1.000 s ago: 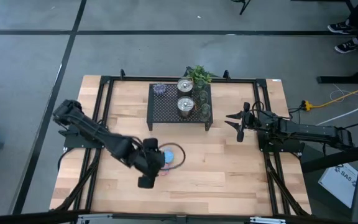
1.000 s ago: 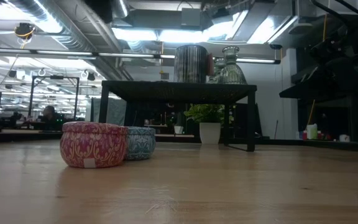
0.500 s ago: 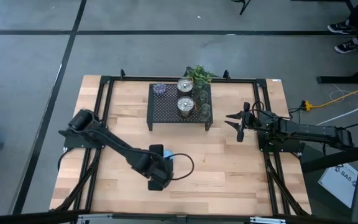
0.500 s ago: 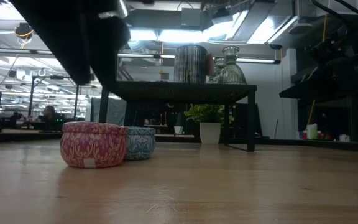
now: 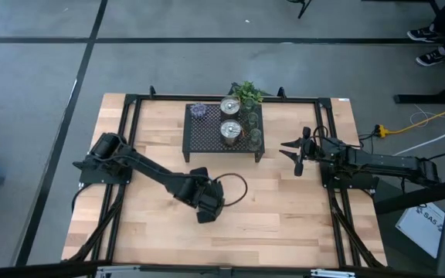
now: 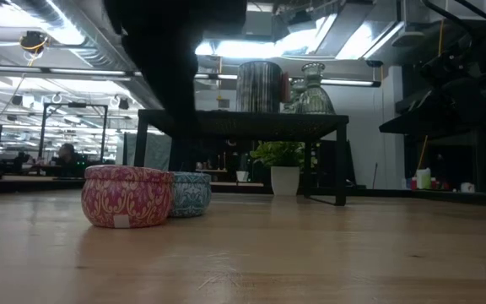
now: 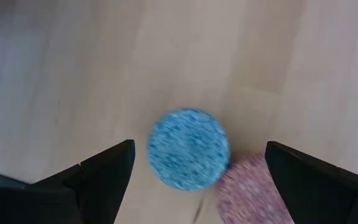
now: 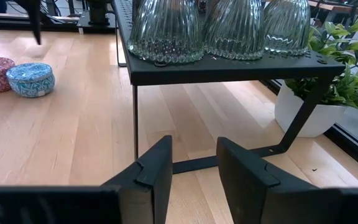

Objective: Pick & Place candle stick holders
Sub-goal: Put the blue patterned scented candle aligned with the red patterned scented candle on the shelf

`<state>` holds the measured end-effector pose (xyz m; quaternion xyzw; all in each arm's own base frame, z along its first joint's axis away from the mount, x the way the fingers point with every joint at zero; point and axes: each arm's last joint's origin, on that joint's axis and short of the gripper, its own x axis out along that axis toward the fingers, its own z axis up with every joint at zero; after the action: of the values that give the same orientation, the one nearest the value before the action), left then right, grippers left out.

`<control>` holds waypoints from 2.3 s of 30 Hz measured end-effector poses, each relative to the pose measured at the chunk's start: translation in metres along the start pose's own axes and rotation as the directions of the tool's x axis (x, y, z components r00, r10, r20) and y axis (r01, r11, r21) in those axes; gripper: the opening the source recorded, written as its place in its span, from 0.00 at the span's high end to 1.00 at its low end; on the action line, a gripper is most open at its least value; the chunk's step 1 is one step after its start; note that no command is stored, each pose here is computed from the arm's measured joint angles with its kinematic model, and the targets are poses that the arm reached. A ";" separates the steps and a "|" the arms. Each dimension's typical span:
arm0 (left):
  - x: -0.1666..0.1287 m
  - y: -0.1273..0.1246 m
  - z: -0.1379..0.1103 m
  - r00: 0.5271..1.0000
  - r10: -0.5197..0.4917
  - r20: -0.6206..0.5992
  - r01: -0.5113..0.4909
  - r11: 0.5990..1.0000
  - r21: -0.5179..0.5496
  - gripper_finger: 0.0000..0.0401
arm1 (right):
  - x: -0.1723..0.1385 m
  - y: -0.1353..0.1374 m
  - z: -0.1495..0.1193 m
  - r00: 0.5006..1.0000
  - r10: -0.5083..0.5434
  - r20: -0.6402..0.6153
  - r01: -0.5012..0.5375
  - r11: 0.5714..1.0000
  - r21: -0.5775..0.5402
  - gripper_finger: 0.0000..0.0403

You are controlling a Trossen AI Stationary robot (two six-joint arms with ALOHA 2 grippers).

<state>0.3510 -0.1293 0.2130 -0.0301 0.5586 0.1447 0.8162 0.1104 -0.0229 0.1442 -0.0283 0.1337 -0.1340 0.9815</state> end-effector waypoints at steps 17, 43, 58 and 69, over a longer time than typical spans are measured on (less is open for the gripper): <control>0.022 0.003 0.009 0.998 0.050 0.026 -0.047 0.994 -0.097 0.10 | 0.000 0.000 0.000 1.000 0.000 0.000 0.000 1.000 0.000 0.68; 0.069 0.014 -0.004 0.969 0.016 -0.246 -0.076 0.968 -0.238 0.10 | 0.000 0.000 0.000 1.000 0.000 0.000 0.000 1.000 0.000 0.68; 0.072 0.013 -0.005 0.978 0.020 -0.209 -0.073 0.967 -0.245 0.12 | 0.000 0.000 0.000 1.000 0.000 0.000 0.000 1.000 0.000 0.68; 0.071 0.009 -0.006 0.979 0.015 -0.205 -0.064 0.969 -0.238 0.27 | 0.000 0.000 0.000 1.000 0.000 0.000 0.000 1.000 0.000 0.68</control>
<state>0.3666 -0.1071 0.1464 -0.1335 0.6169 0.2247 0.7423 0.1104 -0.0229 0.1442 -0.0283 0.1337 -0.1339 0.9815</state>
